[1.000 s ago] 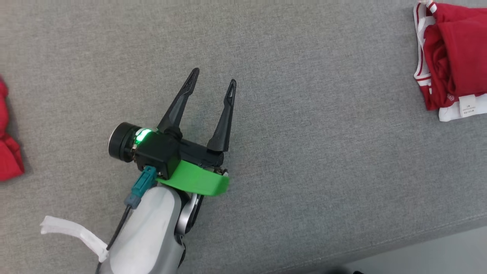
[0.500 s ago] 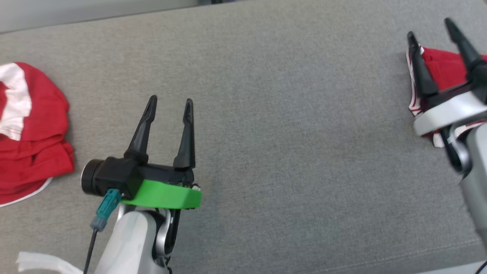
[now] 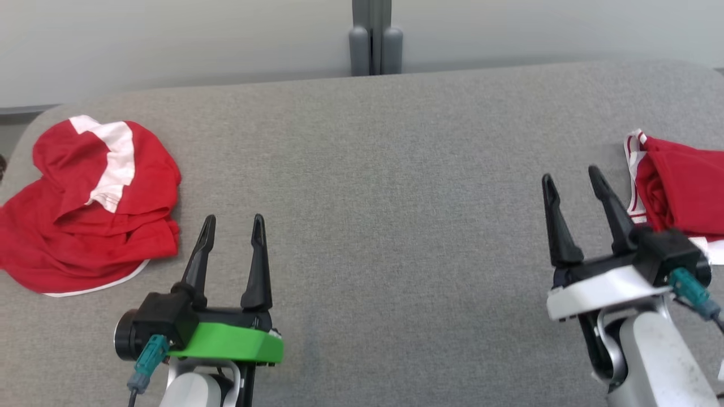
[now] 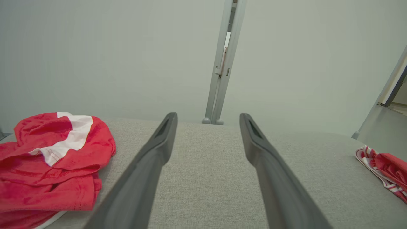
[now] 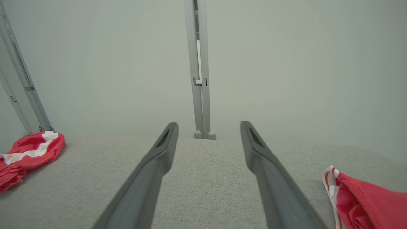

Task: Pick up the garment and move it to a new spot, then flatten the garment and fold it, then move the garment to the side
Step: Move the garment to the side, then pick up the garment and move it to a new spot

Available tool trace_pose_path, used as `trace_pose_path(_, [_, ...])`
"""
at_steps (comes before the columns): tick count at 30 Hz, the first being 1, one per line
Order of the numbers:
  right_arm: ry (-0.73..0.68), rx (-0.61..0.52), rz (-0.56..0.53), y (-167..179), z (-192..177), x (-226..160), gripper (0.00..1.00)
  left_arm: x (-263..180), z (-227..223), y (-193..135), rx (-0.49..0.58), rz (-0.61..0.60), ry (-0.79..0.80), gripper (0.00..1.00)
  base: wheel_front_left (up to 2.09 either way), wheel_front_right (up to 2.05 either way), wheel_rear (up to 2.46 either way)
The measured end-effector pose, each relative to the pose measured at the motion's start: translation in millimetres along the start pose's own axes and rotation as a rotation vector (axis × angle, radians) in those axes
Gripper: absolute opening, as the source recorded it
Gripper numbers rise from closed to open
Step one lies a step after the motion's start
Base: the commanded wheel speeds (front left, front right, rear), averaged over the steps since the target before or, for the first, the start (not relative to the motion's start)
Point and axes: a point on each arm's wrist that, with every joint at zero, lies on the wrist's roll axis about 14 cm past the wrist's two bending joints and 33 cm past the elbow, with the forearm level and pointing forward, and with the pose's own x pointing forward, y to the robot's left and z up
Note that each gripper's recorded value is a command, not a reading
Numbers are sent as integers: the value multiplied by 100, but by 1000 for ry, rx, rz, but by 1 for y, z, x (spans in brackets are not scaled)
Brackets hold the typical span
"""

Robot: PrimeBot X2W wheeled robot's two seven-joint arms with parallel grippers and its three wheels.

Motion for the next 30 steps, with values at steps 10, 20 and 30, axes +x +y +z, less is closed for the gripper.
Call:
trace_pose_path(10, [-3,48,-10,18,1,-15,100,-17,5,11,7,39,-5,100,0,0,0])
trace_pose_path(20, [7,52,-34,12,-3,-21,100,-17,2,5,-4,17,4,100,0,0,0])
trace_pose_path(30, [10,58,-61,4,-3,-24,100,-16,-5,-5,-14,-14,24,100,0,0,0])
